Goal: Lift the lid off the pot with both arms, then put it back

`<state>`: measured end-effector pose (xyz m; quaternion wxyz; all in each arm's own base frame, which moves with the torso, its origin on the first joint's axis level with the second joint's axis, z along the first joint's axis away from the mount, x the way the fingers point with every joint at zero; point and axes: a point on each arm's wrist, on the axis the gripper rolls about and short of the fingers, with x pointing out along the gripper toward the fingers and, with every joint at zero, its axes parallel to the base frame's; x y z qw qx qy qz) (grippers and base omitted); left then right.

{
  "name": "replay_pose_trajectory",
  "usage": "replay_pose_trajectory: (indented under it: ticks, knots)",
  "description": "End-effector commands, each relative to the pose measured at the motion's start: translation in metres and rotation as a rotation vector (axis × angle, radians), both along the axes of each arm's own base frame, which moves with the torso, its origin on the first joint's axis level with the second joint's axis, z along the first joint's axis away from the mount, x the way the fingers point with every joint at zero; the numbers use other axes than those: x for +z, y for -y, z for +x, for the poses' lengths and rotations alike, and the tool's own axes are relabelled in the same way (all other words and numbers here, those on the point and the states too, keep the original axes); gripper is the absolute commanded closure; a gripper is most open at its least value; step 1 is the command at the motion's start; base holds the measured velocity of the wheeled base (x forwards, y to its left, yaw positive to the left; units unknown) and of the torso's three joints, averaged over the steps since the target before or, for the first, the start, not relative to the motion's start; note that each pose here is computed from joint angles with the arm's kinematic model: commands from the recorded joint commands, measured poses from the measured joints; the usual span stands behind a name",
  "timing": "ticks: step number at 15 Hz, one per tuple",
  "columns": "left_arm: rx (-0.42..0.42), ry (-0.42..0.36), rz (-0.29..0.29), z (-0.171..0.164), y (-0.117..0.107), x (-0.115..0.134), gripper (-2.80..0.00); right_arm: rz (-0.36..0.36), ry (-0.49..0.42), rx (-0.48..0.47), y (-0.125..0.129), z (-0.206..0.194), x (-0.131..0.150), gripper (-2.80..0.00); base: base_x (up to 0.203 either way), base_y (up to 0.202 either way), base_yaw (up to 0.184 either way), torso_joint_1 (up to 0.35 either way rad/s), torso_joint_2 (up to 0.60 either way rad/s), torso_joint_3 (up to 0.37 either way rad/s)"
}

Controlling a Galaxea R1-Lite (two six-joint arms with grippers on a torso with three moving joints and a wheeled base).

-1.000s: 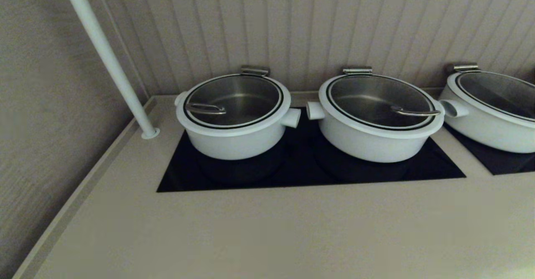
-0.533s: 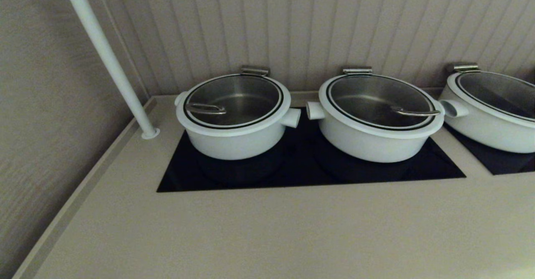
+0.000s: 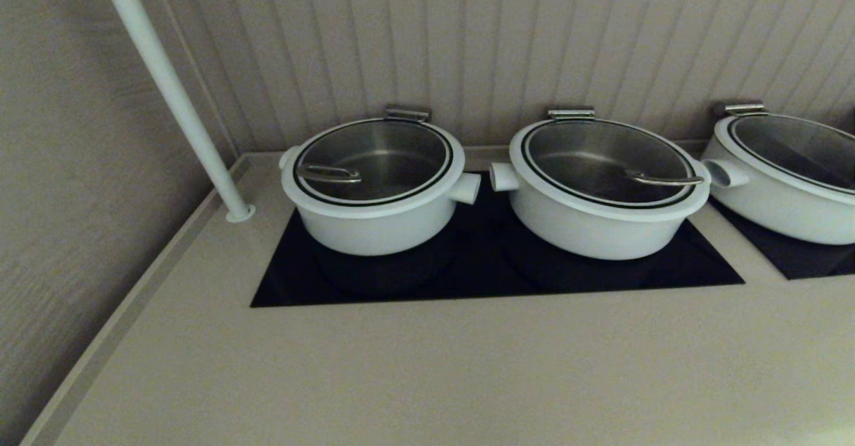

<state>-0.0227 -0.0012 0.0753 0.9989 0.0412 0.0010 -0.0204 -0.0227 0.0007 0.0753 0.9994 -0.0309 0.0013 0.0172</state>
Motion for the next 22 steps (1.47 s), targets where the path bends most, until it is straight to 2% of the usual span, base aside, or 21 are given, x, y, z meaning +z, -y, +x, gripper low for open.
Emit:
replay_pose_trajectory:
  ticks: [1,22]
  knots:
    - [0.001,0.001,0.0,0.0,0.0,0.0,0.0,-0.001,0.001,0.001,0.0,0.0,0.0,0.0,0.0,0.0,0.0,0.0,0.0,0.0]
    - [0.001,0.001,0.0,0.0,0.0,0.0,0.0,-0.001,0.001,0.001,0.0,0.0,0.0,0.0,0.0,0.0,0.0,0.0,0.0,0.0]
